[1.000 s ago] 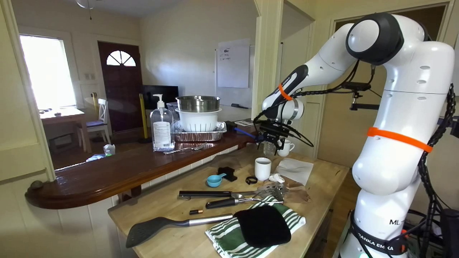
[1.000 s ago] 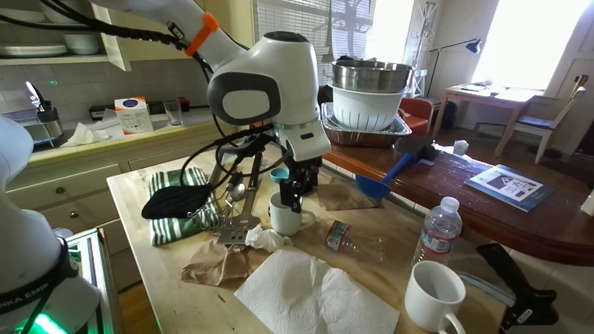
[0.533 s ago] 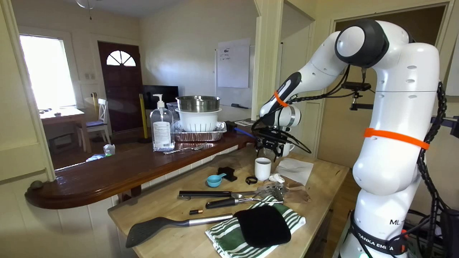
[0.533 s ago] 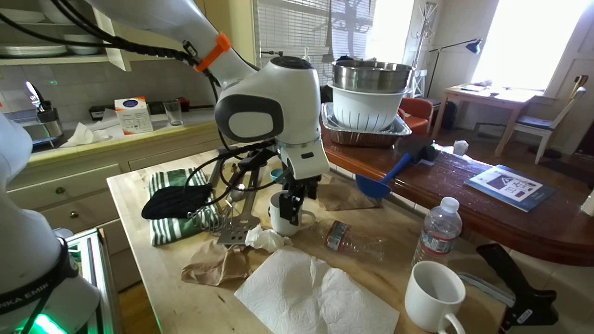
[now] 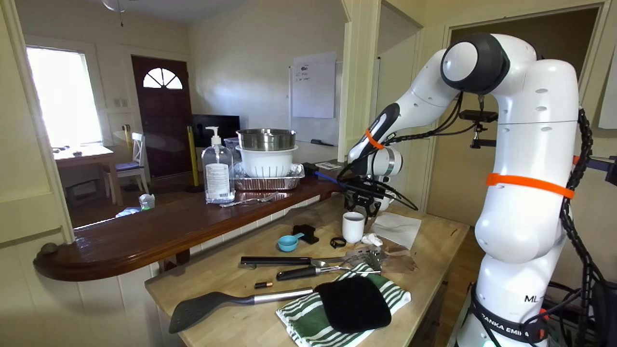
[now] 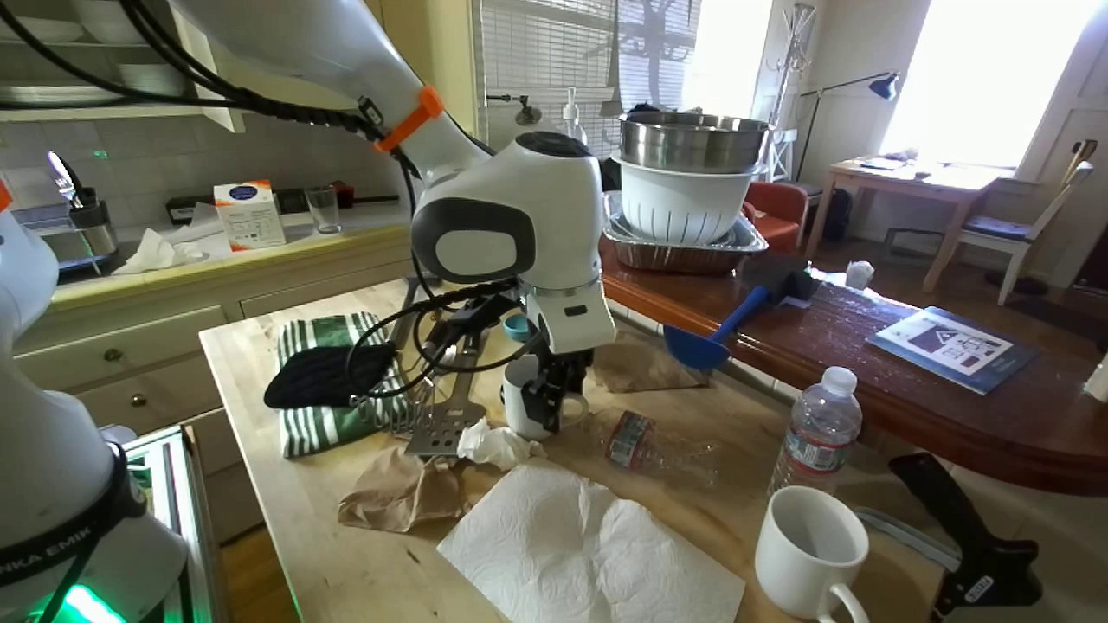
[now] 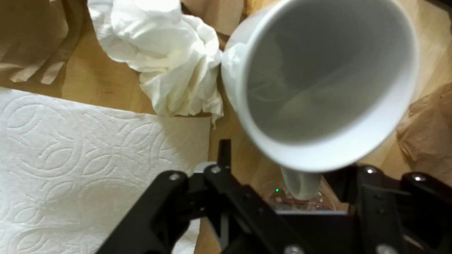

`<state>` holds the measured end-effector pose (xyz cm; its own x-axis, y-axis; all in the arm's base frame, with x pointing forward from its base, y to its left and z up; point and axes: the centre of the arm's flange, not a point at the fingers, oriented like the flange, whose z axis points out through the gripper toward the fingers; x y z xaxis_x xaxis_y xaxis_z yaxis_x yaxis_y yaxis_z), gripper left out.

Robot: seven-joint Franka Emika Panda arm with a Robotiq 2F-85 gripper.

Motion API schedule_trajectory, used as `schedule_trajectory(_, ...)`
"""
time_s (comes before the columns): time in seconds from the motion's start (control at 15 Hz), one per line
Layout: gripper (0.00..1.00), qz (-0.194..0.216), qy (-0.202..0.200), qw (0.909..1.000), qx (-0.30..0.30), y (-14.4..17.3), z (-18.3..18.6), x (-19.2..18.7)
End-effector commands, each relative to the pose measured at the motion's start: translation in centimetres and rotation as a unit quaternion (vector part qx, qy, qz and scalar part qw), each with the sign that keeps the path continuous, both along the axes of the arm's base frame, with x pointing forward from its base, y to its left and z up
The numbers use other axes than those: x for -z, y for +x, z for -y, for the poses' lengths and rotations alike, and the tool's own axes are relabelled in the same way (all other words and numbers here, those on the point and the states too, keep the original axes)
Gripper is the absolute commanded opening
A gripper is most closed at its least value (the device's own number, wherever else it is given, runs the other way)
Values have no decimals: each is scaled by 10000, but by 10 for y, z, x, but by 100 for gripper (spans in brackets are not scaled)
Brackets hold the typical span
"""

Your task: Put the white mug on the upper counter.

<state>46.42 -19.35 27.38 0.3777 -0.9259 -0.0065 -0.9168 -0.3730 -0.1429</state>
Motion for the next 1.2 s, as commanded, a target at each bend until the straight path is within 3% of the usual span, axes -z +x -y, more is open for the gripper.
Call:
schedule_trajectory(0.0, 68, 90, -27, 10000, -2, 6, 4, 6)
schedule_trajectory(0.33, 49, 85, -39, 9999, -45, 7, 4, 8)
schedule_trajectory(0.47, 48, 121, -100, 9998, -128, 8, 3, 8)
schedule_trajectory(0.53, 42, 146, -135, 9997, -138, 8, 2, 7)
schedule_trajectory(0.6, 46, 181, -177, 9996, -160, 9, 2, 6)
schedule_trajectory(0.8, 47, 223, -246, 9992, -207, 11, 3, 7)
schedule_trajectory(1.13, 33, 274, -352, 9985, -329, 12, 1, 10)
